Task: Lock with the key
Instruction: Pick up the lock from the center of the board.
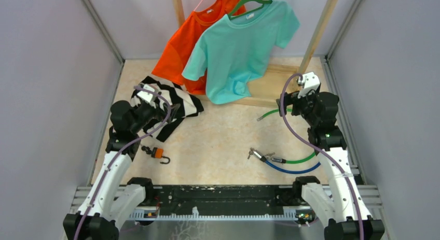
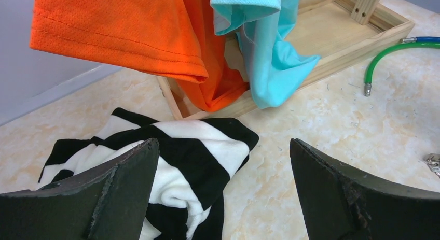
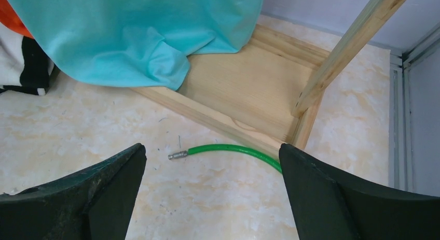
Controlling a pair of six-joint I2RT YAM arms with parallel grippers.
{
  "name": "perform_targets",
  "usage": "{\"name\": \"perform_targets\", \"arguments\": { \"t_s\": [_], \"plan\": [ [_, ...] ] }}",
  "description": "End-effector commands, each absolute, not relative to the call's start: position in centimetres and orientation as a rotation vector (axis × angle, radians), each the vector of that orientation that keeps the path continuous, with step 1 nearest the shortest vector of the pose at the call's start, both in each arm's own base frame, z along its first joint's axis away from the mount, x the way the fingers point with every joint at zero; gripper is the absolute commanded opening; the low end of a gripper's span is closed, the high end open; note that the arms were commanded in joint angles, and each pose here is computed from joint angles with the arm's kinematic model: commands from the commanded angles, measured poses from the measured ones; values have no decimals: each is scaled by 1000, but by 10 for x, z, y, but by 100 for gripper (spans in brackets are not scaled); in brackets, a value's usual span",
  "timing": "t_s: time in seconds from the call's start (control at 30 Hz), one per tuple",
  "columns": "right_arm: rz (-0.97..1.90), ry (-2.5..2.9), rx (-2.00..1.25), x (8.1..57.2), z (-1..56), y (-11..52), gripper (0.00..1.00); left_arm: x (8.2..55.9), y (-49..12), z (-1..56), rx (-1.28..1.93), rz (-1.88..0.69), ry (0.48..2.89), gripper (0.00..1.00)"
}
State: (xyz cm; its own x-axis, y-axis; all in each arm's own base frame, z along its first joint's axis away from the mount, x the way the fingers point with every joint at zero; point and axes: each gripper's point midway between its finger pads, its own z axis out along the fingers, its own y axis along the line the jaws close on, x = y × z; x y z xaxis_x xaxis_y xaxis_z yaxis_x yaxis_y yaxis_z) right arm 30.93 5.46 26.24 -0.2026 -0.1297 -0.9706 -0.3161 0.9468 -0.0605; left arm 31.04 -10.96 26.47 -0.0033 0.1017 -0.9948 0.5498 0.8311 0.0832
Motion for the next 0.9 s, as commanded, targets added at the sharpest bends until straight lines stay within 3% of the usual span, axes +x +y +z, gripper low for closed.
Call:
{"name": "perform_targets", "arguments": {
  "t_s": [0.0, 0.33, 0.6, 0.87],
  "plan": [
    [162, 1704, -339, 311, 281, 53, 99, 309, -111, 272, 552, -383, 1512, 99],
    [148, 1710, -352, 311, 279, 51, 99, 307, -113, 273, 574, -393, 1513, 99],
    [43, 1739, -394, 308, 276, 39, 99, 290, -133, 265, 767, -470, 1492, 99],
    [-13, 1800, -594, 291, 261, 40, 99, 287, -135, 246, 874, -457, 1518, 99]
  ]
}}
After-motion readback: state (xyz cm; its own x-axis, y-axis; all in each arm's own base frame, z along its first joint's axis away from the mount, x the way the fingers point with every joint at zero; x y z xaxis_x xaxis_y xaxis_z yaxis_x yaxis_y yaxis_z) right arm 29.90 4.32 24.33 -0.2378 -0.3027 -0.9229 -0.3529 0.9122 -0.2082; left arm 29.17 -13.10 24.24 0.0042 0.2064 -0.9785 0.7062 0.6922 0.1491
